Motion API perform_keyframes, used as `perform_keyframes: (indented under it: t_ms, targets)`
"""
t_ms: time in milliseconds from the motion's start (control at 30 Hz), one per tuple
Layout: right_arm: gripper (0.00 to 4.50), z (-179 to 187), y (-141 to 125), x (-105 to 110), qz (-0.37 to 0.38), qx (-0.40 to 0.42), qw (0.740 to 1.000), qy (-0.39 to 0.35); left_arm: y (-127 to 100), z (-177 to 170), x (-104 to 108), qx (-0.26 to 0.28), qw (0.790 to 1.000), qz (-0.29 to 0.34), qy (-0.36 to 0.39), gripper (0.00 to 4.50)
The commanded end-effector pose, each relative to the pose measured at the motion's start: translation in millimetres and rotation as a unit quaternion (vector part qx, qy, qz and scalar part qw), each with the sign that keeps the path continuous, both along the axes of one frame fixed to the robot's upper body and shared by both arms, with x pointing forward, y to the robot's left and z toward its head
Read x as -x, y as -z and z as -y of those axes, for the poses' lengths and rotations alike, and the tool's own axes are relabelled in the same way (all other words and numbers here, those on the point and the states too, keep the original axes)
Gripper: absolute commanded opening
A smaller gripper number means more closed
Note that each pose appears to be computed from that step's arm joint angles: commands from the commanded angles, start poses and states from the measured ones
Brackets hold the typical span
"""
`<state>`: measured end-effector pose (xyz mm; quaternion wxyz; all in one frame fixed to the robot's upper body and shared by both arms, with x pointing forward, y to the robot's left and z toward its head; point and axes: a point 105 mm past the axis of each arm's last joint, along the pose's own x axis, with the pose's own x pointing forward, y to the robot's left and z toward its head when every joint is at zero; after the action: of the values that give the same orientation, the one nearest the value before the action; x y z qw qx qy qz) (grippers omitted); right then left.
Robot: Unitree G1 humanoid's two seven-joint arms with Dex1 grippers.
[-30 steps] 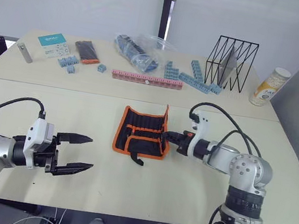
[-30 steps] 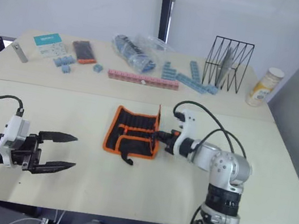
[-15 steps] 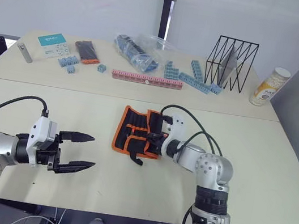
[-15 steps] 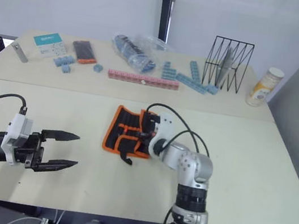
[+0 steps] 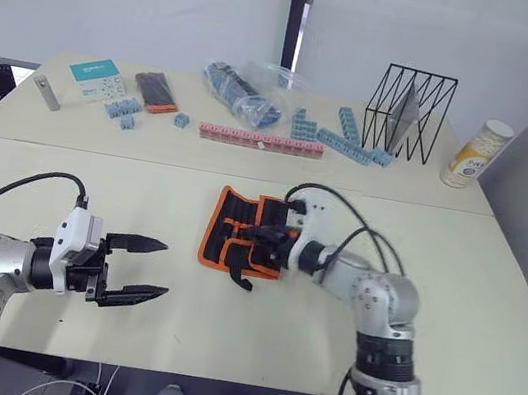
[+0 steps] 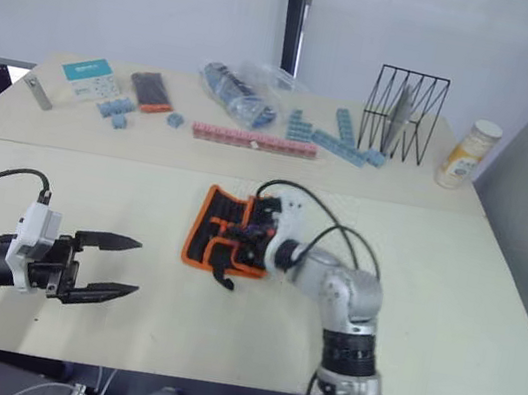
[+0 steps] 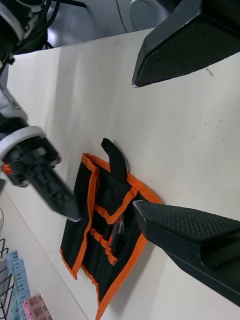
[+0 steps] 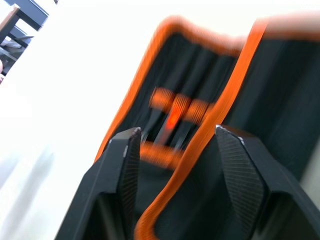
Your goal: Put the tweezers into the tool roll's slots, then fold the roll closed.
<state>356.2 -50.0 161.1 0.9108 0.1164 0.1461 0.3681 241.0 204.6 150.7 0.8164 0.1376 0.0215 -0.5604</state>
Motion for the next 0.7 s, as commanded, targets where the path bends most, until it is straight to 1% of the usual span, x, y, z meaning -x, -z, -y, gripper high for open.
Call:
perform_keyframes:
  t_ms: [33, 100, 133, 233, 267, 367, 467, 533, 567, 600, 667, 700]
  targets:
    - [2.54, -2, -14, 2, 0.066, -0.012, 0.996, -0.052, -5, 1, -3, 0.011, 1.0, 0.016, -0.005, 3.84]
    - [2.54, -2, -8, 1, 0.079, -0.019, 0.994, -0.072, -7, 3, -7, 0.034, 0.999, 0.003, -0.015, 3.84]
    - [2.3, -1, -2, -2, 0.084, -0.009, 0.994, -0.075, -7, 3, -9, 0.046, 0.999, -0.003, -0.022, 3.84]
    - [1.39, 1, 21, -11, 0.087, 0.026, 0.993, -0.074, -6, 3, -18, 0.072, 0.996, -0.023, -0.056, 3.84]
    - [0.99, 3, 28, -14, 0.085, 0.037, 0.993, -0.071, -5, 3, -23, 0.079, 0.994, -0.027, -0.072, 3.84]
    - [0.03, 6, 49, -19, 0.081, 0.069, 0.992, -0.068, 3, 3, -36, 0.102, 0.984, -0.065, -0.13, 3.84]
    - [0.03, 5, 59, -18, 0.079, 0.085, 0.991, -0.072, 14, 6, -46, 0.103, 0.973, -0.103, -0.176, 3.84]
    - [0.03, 5, 63, -17, 0.077, 0.088, 0.991, -0.072, 20, 14, -50, 0.132, 0.959, -0.156, -0.195, 3.84]
    - [0.03, 5, 64, -16, 0.077, 0.088, 0.991, -0.071, 22, 21, -54, 0.149, 0.952, -0.175, -0.203, 3.84]
    - [0.03, 5, 65, -16, 0.077, 0.088, 0.991, -0.07, 27, 27, -58, 0.154, 0.945, -0.19, -0.217, 3.84]
    - [0.03, 5, 65, -16, 0.078, 0.088, 0.991, -0.069, 30, 33, -63, 0.151, 0.942, -0.186, -0.233, 3.84]
    - [0.03, 4, 65, -15, 0.079, 0.089, 0.99, -0.07, 34, 34, -66, 0.15, 0.937, -0.196, -0.246, 3.84]
